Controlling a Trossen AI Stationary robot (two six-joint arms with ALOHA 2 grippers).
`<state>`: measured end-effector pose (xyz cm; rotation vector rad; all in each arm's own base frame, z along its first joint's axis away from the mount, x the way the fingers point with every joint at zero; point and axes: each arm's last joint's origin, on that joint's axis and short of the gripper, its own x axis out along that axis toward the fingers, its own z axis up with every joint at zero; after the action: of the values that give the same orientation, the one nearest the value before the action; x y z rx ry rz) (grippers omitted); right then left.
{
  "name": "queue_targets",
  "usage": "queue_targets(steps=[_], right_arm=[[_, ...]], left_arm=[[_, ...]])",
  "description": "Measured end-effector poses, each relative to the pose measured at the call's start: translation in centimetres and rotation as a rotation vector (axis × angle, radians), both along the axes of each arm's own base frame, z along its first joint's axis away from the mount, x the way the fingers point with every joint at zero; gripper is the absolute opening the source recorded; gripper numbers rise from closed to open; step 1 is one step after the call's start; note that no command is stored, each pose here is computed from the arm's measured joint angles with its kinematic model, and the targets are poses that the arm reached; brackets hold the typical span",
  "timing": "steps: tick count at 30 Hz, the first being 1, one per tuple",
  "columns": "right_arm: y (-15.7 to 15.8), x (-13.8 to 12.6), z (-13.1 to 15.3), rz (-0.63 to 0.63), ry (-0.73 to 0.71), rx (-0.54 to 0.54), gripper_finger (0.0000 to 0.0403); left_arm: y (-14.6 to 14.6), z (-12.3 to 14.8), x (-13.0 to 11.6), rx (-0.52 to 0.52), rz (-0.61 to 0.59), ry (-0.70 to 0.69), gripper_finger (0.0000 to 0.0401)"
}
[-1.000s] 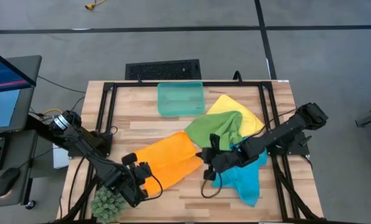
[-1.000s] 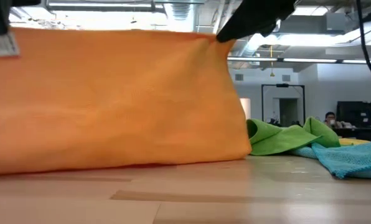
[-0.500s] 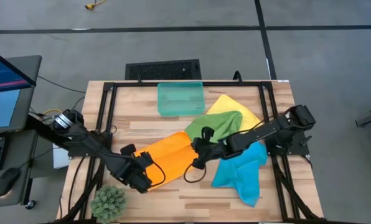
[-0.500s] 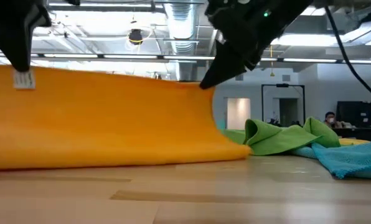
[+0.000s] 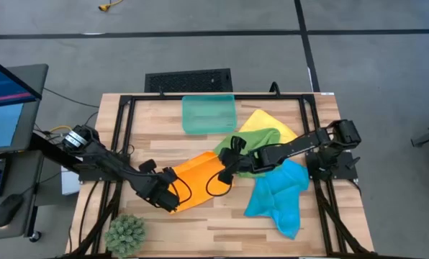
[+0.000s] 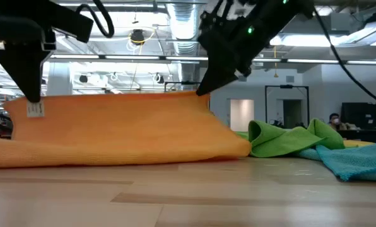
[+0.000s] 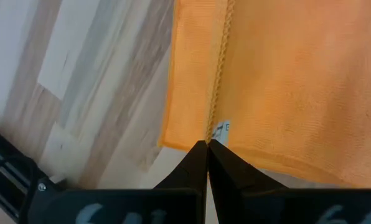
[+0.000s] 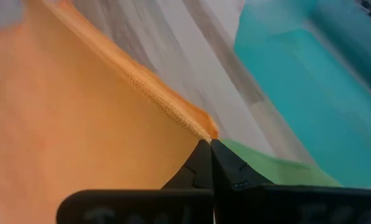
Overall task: Roll microfiber towels into tight, uniform cylinder then place into a basket
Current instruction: Fold the orange towel
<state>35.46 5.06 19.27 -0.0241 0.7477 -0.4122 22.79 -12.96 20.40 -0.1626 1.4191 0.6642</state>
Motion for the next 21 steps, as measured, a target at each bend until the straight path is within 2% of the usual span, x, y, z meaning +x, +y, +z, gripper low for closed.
queue_targets(steps=[2,12,21], right_arm=[[-0.3,0.2,0.2,0.016,-0.015,0.015,0.0004],[-1.2,1.1,-2.2,-0.003,0.033,0.011,0.0005],[-1.7,1.3,-2.3,-0.012,0.032,0.008,0.0005]], left_arm=[[-0.1,0.0,0.0,-0.014,0.005,0.006,0.0],[-0.5,1.0,0.4,-0.066,0.008,0.007,0.0],[-0.3,0.9,0.3,-0.065,0.045,0.004,0.0]])
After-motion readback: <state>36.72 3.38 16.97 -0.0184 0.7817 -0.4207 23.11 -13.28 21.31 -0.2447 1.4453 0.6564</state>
